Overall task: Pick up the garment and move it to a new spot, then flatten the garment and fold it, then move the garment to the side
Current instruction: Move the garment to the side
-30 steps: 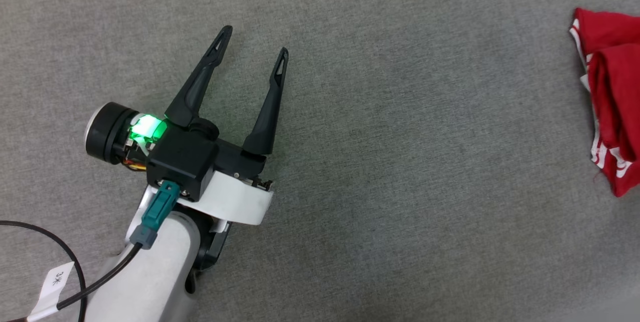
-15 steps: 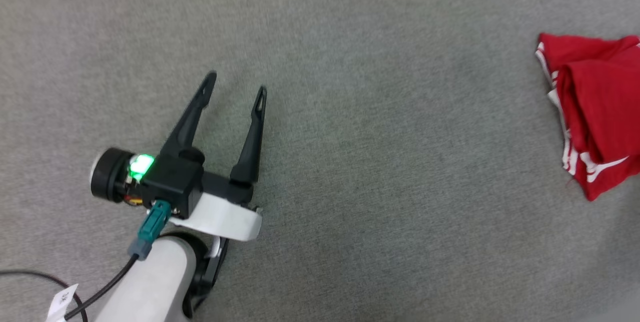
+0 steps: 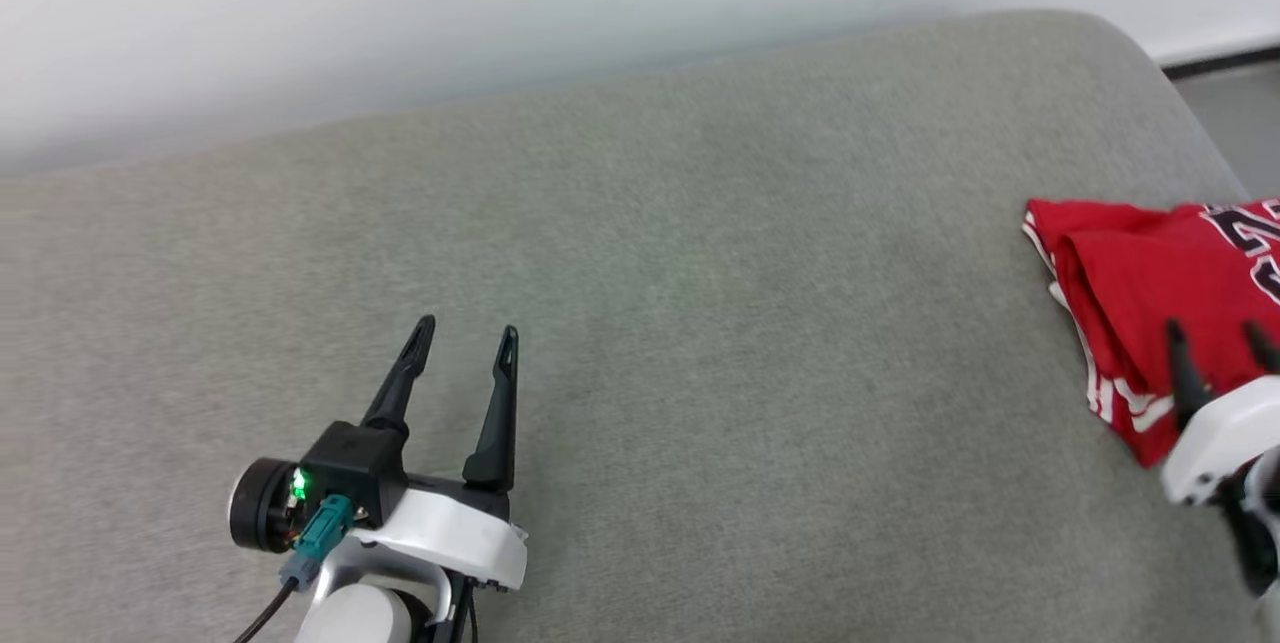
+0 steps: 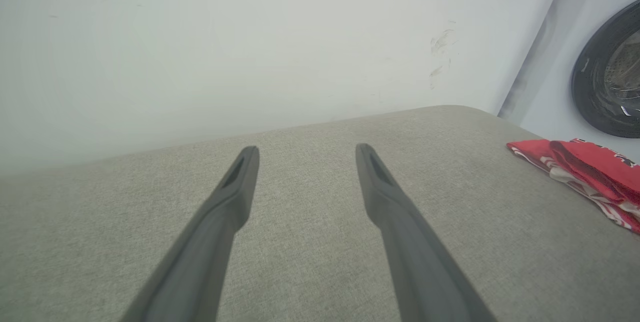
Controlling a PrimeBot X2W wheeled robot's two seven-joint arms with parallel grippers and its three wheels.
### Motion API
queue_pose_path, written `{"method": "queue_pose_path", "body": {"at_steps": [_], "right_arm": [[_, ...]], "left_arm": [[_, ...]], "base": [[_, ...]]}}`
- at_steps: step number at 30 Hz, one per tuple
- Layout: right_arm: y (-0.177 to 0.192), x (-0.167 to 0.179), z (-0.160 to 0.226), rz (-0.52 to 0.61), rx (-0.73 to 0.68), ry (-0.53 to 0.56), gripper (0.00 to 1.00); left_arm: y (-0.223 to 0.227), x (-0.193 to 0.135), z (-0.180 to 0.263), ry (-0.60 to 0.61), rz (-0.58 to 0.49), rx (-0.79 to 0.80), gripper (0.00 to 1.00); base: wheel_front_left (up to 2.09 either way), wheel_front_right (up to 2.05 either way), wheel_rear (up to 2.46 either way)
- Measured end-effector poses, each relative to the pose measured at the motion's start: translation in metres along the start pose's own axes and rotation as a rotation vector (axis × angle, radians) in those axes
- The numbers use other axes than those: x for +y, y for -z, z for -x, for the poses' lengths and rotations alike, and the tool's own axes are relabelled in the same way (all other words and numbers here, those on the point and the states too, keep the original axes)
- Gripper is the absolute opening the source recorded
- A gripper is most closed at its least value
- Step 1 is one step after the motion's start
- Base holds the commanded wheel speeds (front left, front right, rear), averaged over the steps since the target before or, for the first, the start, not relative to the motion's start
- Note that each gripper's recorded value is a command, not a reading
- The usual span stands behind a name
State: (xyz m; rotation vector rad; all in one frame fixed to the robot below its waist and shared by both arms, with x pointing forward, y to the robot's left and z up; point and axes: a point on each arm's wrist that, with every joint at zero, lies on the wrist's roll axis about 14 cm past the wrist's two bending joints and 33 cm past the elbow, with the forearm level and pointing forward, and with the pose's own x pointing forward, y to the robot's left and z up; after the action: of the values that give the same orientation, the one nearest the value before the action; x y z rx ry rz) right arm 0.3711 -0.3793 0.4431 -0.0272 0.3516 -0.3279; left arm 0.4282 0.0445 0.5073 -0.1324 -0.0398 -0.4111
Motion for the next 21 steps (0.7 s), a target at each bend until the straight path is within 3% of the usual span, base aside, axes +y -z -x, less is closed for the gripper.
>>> {"method": "queue_pose_path", "body": {"at_steps": [10,16,21], "right_arm": [[-0.04,0.133,0.037,-0.073,-0.183,-0.323,1.0],[-0.072,0.174,0.067,-0.096,-0.298,-0.425,1.0],[-0.082,0.175,0.093,-0.063,-0.349,-0.431,1.0]], "left_arm": [[-0.013,0.05,0.047,-0.2,-0.022,-0.014,1.0],[-0.026,0.084,0.075,-0.311,-0.067,-0.039,1.0],[-0.029,0.101,0.099,-0.362,-0.099,-0.039,1.0]], "base": [[0.0,0.0,0.0],[0.0,0.0,0.0],[0.0,0.0,0.0]]}}
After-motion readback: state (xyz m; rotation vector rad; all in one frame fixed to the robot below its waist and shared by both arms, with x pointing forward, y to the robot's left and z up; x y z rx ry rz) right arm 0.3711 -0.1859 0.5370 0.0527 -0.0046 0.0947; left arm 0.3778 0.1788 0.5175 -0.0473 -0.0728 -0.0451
